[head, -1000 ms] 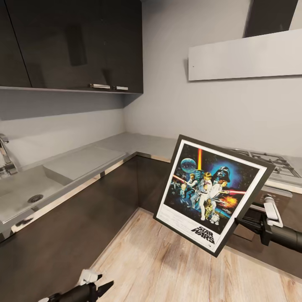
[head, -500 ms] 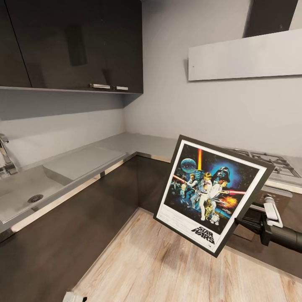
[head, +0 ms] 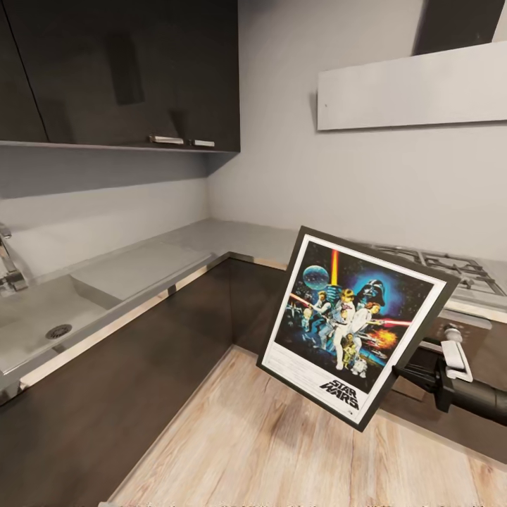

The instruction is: Pick up the poster from the kitchen countertop and hang it on one of the wall nails in the kitchen.

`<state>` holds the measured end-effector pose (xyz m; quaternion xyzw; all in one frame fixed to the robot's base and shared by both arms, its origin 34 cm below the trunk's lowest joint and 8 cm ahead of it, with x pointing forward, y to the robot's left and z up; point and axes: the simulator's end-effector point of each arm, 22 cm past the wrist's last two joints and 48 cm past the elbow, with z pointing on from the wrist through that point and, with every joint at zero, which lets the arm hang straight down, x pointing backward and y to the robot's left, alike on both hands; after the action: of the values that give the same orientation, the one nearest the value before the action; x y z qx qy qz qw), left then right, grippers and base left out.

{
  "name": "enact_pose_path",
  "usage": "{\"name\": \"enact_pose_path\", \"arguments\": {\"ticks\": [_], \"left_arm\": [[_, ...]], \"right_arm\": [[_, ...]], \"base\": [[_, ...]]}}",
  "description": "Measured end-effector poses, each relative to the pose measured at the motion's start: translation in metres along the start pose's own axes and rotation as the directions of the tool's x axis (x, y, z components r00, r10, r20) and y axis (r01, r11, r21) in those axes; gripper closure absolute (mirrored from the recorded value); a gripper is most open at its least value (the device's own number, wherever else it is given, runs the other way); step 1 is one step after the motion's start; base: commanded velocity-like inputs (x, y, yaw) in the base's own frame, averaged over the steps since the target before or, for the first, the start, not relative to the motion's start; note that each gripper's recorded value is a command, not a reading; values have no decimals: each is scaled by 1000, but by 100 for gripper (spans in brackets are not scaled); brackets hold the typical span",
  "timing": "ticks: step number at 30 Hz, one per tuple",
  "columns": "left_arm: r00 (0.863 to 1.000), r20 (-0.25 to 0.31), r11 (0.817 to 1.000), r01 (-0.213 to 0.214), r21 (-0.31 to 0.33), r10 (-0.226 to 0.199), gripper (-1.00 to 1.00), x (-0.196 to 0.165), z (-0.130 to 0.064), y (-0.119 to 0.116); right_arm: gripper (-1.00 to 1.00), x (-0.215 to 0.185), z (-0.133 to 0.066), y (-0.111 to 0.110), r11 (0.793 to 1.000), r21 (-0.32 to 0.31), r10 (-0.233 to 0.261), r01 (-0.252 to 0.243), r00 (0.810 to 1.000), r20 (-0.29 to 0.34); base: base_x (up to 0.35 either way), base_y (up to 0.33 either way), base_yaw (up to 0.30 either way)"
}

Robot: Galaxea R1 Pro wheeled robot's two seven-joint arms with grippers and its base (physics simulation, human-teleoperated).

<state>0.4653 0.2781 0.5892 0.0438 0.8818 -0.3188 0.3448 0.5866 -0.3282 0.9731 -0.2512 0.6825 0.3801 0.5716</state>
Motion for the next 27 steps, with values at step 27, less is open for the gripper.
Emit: {"name": "enact_pose_path", "arguments": {"ticks": [27], "left_arm": [[999, -34, 999, 26, -45, -27, -100, -10, -22, -11]], "right_arm": [[100, -24, 3, 1, 999, 2, 36, -36, 999, -23]], "base": [[0, 0, 0]]}}
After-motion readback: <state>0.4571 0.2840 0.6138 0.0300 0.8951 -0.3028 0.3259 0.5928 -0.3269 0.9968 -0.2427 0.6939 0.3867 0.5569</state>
